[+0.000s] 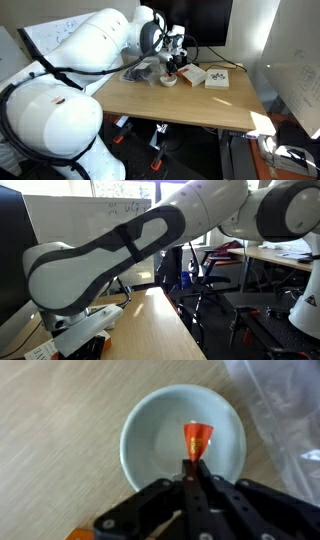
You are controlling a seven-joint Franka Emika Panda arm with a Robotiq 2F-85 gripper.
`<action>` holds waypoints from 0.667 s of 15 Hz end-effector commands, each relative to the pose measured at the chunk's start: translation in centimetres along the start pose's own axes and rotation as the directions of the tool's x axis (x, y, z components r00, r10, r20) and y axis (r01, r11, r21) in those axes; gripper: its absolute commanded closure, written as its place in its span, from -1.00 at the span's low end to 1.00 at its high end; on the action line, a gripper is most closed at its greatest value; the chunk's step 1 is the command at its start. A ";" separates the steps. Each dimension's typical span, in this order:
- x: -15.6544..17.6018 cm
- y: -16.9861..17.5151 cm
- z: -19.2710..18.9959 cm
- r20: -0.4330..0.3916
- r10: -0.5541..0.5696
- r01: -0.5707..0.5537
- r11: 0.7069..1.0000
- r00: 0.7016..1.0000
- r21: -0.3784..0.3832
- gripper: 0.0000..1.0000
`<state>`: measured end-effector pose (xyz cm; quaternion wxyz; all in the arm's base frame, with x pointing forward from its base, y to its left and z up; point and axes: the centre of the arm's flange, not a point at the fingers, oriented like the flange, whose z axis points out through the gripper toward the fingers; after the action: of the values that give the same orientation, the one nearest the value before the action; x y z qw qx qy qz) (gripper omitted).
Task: Remove the red thing from the bowl and put it on the table
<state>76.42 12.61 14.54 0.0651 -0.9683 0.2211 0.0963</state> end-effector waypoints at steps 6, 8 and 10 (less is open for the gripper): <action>-1.8 5.9 -5.3 -0.020 0.165 -0.164 0.986 0.986 0.032 0.97; -4.0 7.9 -4.5 -0.001 0.202 -0.202 0.979 0.979 0.010 0.97; -5.9 9.6 -3.2 -0.038 0.205 -0.207 0.976 0.978 -0.063 0.97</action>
<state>75.46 6.53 17.90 0.0509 -0.9476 0.2981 0.1033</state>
